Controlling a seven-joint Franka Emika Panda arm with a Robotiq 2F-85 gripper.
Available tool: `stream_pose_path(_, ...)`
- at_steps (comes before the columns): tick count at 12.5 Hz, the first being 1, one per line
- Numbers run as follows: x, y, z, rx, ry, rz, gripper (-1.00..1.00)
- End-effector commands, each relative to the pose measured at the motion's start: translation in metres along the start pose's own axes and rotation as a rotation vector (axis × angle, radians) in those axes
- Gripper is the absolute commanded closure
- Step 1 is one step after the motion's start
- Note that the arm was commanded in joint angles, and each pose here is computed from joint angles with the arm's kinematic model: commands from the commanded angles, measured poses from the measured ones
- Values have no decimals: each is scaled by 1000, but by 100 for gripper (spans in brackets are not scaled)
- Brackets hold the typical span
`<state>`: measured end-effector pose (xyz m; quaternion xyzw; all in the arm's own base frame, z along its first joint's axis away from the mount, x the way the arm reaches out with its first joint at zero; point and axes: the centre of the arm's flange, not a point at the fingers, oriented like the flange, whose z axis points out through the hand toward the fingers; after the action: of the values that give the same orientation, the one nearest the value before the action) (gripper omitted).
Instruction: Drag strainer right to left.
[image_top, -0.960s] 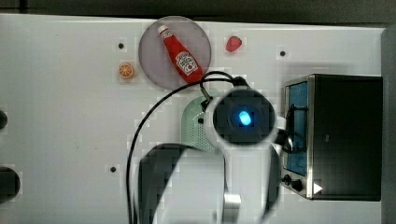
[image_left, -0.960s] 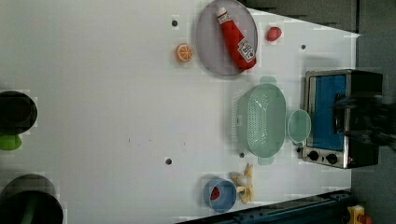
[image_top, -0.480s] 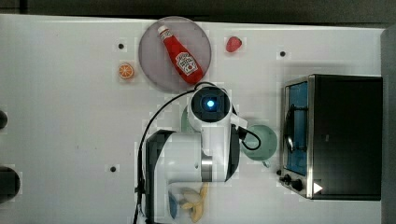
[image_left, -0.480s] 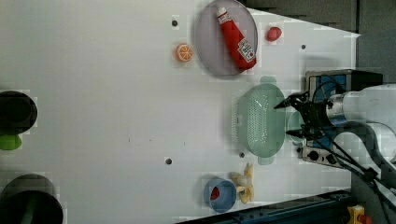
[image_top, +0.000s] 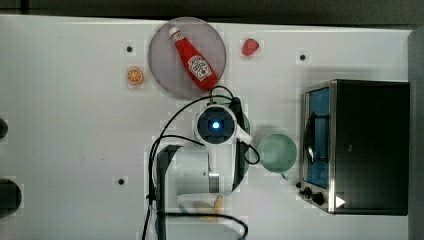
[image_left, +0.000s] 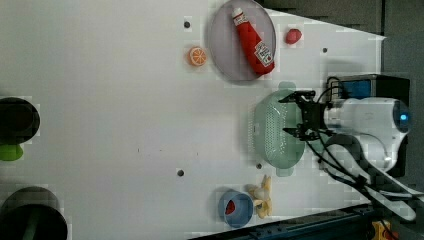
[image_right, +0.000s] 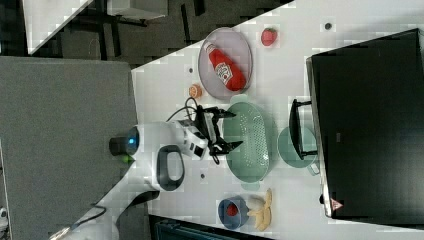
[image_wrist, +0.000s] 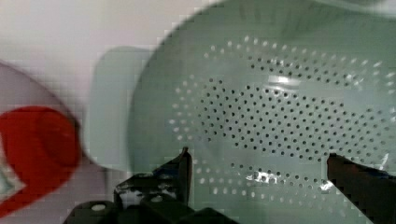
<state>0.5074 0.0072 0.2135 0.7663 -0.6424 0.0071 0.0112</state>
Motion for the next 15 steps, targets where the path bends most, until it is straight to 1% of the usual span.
stream_pose_path(1, -12, 19, 49, -58, -11, 79, -100)
stream_pose_path(3, -18, 18, 60, -43, -12, 68, -100)
stream_pose_path(6, -26, 22, 69, -64, -13, 78, -100)
stream_pose_path(10, -45, 18, 69, -55, -13, 76, -100)
stream_pose_path(15, -97, 13, 67, -48, -19, 109, -100)
